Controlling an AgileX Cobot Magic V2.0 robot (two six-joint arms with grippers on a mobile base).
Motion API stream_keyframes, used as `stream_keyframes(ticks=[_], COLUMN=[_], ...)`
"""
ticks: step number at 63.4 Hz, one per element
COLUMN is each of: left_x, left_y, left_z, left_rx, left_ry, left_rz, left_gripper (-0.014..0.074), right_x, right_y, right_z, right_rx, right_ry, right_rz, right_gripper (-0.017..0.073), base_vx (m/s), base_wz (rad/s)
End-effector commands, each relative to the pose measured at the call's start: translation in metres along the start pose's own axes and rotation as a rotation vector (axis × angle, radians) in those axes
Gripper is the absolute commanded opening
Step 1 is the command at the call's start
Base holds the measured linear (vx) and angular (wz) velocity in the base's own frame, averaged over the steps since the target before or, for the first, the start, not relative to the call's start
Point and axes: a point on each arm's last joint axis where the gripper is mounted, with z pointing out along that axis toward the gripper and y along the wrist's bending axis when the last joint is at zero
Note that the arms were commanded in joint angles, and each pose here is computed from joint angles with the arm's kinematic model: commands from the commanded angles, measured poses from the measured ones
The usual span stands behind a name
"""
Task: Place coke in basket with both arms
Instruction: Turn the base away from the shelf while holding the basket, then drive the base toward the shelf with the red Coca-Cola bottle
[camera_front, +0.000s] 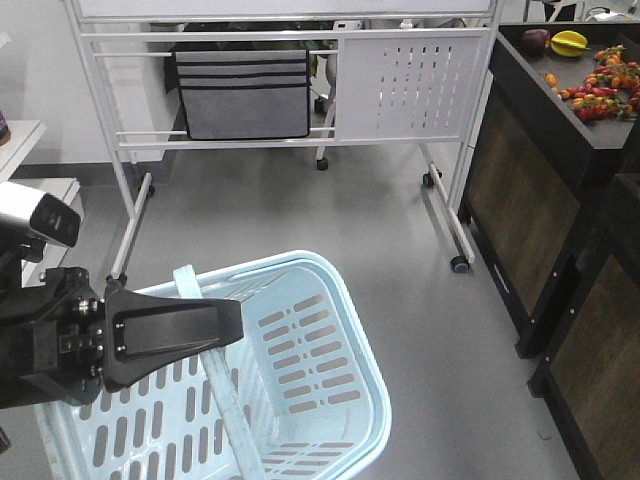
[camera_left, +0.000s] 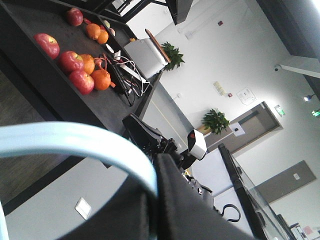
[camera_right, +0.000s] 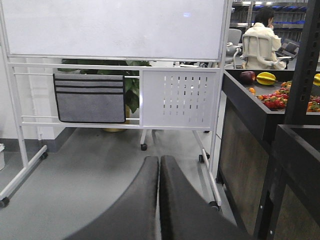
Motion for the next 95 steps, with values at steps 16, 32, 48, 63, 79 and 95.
stream_keyframes(ticks=[16,32,48,63,79,95], left_x=[-0.0019,-0.0019,-0.0019,-0.0019,-0.0019,-0.0019], left_y=[-0.0280,-0.0280,-0.0280,-0.0280,-0.0280,-0.0280], left_z=[-0.0020,-0.0020,-0.0020,-0.0020,-0.0020,-0.0020], left_rx=[0.214,0.214,0.214,0.214,0.214,0.214], left_ry=[0.012,0.012,0.012,0.012,0.012,0.012], left_rz=[0.018,0.018,0.018,0.018,0.018,0.018], left_gripper=[-0.0006,-0.0006,-0.0006,-0.0006,-0.0006,-0.0006], right_x=[-0.0036,-0.0036,-0.0036,-0.0036,-0.0036,-0.0036], right_y=[0.0016,0.0016,0.0016,0.0016,0.0016,0.0016], right_z=[-0.0012,-0.0012,-0.0012,-0.0012,-0.0012,-0.0012], right_rx=[-0.017,-0.017,-0.017,-0.017,-0.017,-0.017], right_ry=[-0.076,-0.076,-0.076,-0.076,-0.076,-0.076], right_rz=[-0.013,-0.013,-0.013,-0.013,-0.013,-0.013], right_gripper=[-0.0005,-0.0005,-0.0005,-0.0005,-0.0005,-0.0005], base_vx=[0.21,0.23,0.24,0.24,0.25,0.26], base_wz=[-0.05,0.00,0.02,0.01,0.00,-0.02])
